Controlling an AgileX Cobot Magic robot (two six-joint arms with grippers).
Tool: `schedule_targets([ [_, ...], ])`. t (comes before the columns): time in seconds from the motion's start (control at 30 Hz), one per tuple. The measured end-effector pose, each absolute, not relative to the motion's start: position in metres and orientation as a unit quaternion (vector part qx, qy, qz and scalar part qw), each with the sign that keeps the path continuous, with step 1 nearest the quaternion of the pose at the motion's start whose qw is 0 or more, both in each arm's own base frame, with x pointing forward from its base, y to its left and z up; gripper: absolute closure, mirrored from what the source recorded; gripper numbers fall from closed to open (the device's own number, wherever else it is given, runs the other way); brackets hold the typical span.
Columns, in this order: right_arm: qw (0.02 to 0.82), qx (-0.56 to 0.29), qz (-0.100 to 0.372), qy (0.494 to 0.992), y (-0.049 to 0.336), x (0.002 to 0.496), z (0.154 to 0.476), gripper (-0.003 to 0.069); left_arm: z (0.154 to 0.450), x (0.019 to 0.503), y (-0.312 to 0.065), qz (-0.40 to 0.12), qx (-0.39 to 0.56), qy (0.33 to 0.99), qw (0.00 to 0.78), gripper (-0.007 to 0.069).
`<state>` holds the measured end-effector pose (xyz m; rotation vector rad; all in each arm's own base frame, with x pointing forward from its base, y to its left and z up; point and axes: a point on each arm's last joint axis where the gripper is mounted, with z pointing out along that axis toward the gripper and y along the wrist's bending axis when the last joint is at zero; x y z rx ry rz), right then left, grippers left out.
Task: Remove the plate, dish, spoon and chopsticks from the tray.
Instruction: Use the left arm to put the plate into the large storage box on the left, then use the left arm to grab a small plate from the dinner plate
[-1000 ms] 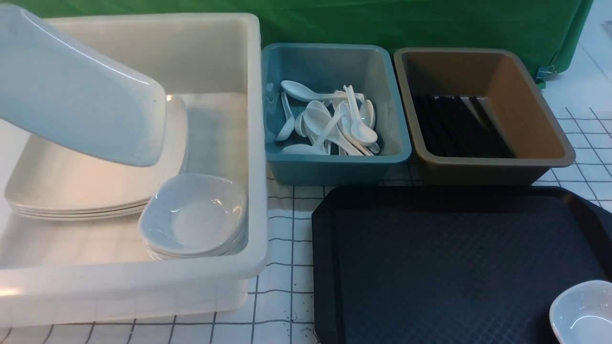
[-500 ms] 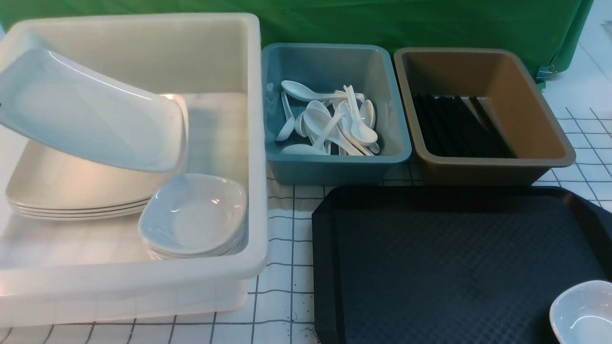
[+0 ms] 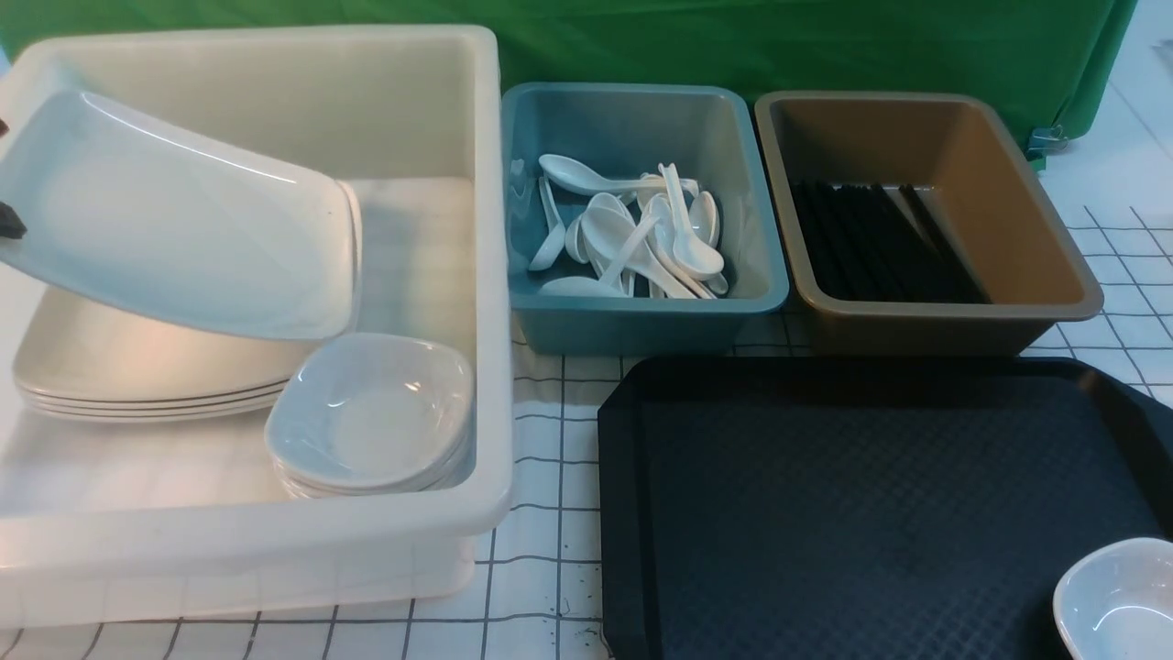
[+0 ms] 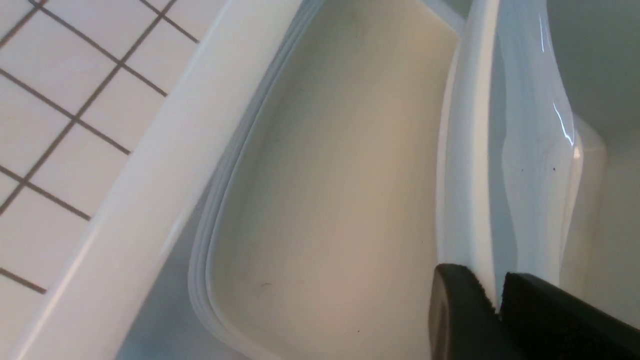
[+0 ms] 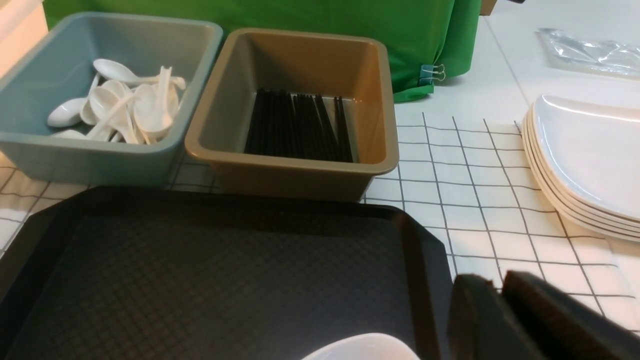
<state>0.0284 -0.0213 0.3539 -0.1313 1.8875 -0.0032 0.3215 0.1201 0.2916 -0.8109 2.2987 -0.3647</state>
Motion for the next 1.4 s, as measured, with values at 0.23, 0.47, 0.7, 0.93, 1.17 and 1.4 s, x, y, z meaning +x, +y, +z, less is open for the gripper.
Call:
schedule_targets([
  [0.23,0.585,-0.056,-0.001,0.809,-0.021,0.028,0.354,0.0565,0.295,0.317,0.118,-0.135,-0.296,0.889,0.323,0.0231],
  [0.47,0.585,-0.056,-0.001,0.809,-0.021,0.028,0.354,0.0555,0.313,0.313,0.116,-0.128,-0.278,0.892,0.331,0.0145],
  [0.7,0.585,-0.056,-0.001,0.809,-0.021,0.028,0.354,0.0555,0.312,0.307,0.111,-0.138,-0.269,0.904,0.302,0.0231],
  [0.93,0.585,-0.056,-0.001,0.809,-0.021,0.028,0.354,0.0555,0.328,0.297,0.102,-0.157,-0.237,0.921,0.267,0.0559],
  [1.17,0.585,-0.057,-0.002,0.809,-0.021,0.028,0.354,0.0612,0.335,0.287,0.069,-0.194,-0.173,0.944,0.202,0.0632],
  [1.4,0.569,-0.066,-0.014,0.819,-0.021,0.031,0.352,0.0661,0.341,0.288,-0.037,-0.235,-0.038,0.957,0.166,0.063],
])
